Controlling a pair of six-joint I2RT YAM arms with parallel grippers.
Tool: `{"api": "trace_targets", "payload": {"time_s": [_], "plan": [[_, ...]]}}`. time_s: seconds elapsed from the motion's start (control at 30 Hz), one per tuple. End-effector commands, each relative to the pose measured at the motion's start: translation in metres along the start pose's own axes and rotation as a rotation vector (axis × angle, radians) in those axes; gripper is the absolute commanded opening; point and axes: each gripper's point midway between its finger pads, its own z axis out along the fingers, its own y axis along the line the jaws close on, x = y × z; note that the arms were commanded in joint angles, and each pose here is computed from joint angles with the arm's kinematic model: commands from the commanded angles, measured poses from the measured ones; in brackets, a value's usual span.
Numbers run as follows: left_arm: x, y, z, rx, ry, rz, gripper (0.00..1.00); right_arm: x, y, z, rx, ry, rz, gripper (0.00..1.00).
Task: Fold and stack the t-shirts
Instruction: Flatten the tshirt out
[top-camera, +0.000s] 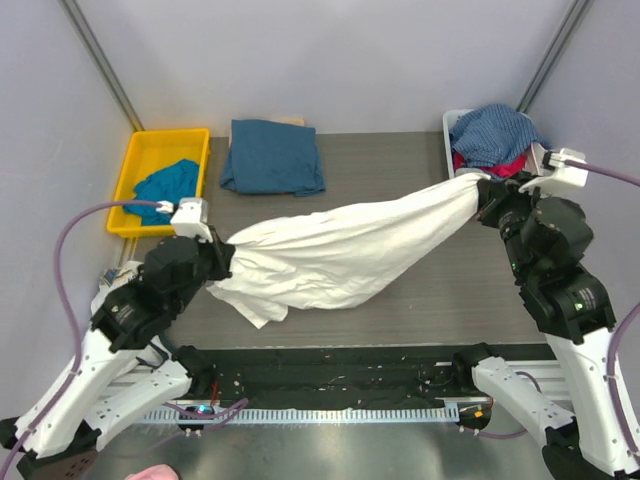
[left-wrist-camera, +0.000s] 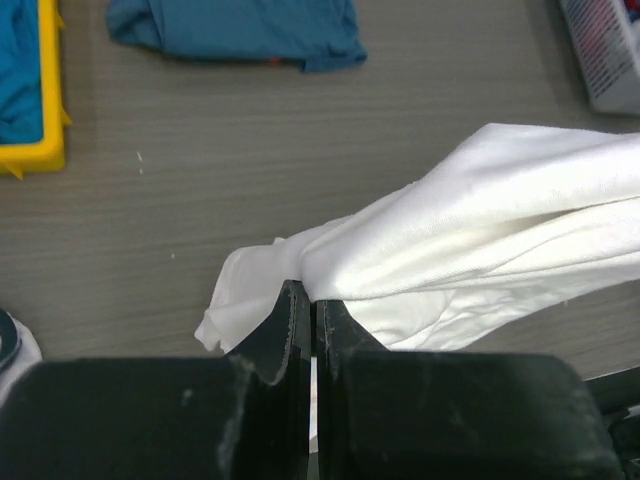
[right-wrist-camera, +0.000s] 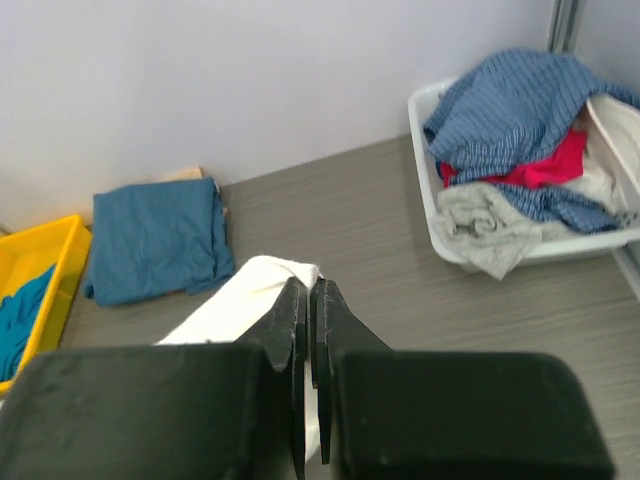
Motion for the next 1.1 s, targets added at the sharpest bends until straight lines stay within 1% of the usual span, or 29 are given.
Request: {"api": "trace_targets", "payload": {"time_s": [0.0,0.03,0.07,0.1,0.13,0.17,0.2,0.23,0.27,0.37,0.43,0.5,0.53,0.6,0.63,0.67,0.73,0.77,0.87,0.93,1.07], "plan": [[0.037,0.0,0.05,-0.066,0.058,-0.002,0.0,0.058,-0.017,0.035,0.118,0.1,0.01,0.01],[0.034,-0.005,0.062,-0.061,0.027,-0.005,0.0,0.077,-0.02,0.05,0.136,0.113,0.003,0.01],[0.043,-0.001,0.075,-0.097,0.041,0.026,0.02,0.085,-0.026,0.059,0.177,0.112,-0.005,0.01],[0.055,0.001,0.093,-0.14,0.08,0.06,0.1,0.092,-0.029,0.066,0.202,0.118,-0.008,0.01],[0.057,0.001,0.106,-0.163,0.081,0.076,0.22,0.096,-0.031,0.073,0.22,0.117,-0.011,0.01],[0.051,0.005,0.113,-0.213,0.072,0.09,0.52,0.11,-0.032,0.084,0.238,0.151,-0.03,0.01],[0.065,0.009,0.125,-0.259,0.133,0.132,0.67,0.113,-0.031,0.089,0.243,0.158,-0.029,0.01],[0.064,0.01,0.127,-0.275,0.142,0.143,0.86,0.115,-0.028,0.094,0.233,0.158,-0.026,0.01],[0.059,0.008,0.128,-0.281,0.141,0.147,0.99,0.12,-0.026,0.098,0.229,0.172,-0.03,0.01],[0.062,0.011,0.122,-0.27,0.147,0.151,1.0,0.124,-0.024,0.101,0.218,0.177,-0.024,0.01],[0.062,0.016,0.11,-0.267,0.137,0.134,1.0,0.128,-0.025,0.101,0.217,0.183,-0.027,0.01],[0.081,0.026,0.1,-0.285,0.181,0.12,1.0,0.133,-0.026,0.1,0.218,0.195,-0.033,0.01],[0.082,0.027,0.092,-0.272,0.174,0.091,1.0,0.134,-0.026,0.1,0.216,0.196,-0.031,0.01],[0.11,0.034,0.083,-0.267,0.233,0.065,1.0,0.14,-0.026,0.101,0.212,0.208,-0.032,0.01],[0.123,0.03,0.081,-0.241,0.258,-0.003,1.0,0.141,-0.025,0.1,0.204,0.211,-0.029,0.01],[0.142,0.035,0.075,-0.234,0.281,-0.029,1.0,0.142,-0.024,0.101,0.202,0.215,-0.029,0.01],[0.165,0.027,0.073,-0.185,0.321,-0.133,1.0,0.144,-0.024,0.102,0.199,0.223,-0.029,0.01],[0.183,0.031,0.069,-0.184,0.342,-0.162,1.0,0.144,-0.023,0.102,0.198,0.224,-0.027,0.01],[0.211,0.031,0.065,-0.178,0.375,-0.237,1.0,0.145,-0.021,0.103,0.185,0.228,-0.025,0.01],[0.221,0.032,0.062,-0.174,0.391,-0.246,1.0,0.144,-0.02,0.103,0.181,0.228,-0.026,0.01],[0.229,0.033,0.058,-0.174,0.403,-0.258,1.0,0.145,-0.02,0.103,0.179,0.231,-0.027,0.01]]}}
